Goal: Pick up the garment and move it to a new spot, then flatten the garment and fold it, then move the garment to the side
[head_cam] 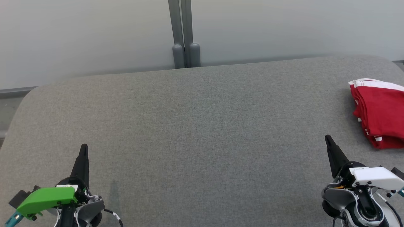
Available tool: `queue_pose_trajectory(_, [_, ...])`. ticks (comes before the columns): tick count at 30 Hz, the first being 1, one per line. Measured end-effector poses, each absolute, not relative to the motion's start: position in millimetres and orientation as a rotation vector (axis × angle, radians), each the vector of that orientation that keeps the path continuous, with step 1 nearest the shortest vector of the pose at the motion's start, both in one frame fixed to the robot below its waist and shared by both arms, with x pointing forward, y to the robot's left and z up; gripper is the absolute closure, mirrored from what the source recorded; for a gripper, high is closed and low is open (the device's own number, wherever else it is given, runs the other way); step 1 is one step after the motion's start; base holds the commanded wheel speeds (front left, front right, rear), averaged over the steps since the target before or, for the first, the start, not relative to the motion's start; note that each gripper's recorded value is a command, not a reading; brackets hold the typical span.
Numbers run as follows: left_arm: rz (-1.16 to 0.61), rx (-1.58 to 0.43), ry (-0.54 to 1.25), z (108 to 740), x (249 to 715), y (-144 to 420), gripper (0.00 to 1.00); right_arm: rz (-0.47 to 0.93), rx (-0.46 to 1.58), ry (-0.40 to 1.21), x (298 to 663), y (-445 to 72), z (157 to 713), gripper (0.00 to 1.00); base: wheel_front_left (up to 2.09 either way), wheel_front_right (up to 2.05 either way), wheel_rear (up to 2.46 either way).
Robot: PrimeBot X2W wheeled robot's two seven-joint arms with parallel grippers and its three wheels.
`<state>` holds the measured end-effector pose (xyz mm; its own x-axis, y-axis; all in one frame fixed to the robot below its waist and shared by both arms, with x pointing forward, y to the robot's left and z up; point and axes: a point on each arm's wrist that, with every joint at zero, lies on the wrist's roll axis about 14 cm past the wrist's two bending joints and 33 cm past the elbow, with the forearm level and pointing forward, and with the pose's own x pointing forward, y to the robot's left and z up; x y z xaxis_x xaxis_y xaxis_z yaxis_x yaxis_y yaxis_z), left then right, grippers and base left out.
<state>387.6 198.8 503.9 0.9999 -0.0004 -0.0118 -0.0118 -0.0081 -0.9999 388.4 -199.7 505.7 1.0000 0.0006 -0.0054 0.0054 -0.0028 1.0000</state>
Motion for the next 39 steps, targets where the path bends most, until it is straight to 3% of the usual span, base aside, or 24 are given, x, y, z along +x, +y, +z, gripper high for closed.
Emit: queue_pose_trajectory(39, [0.009, -1.579, 0.009, 503.9, 387.6, 198.8, 1.0, -0.004, 1.575, 0.005, 388.3, -199.7, 505.6, 1.0, 0.0, 0.0, 0.0])
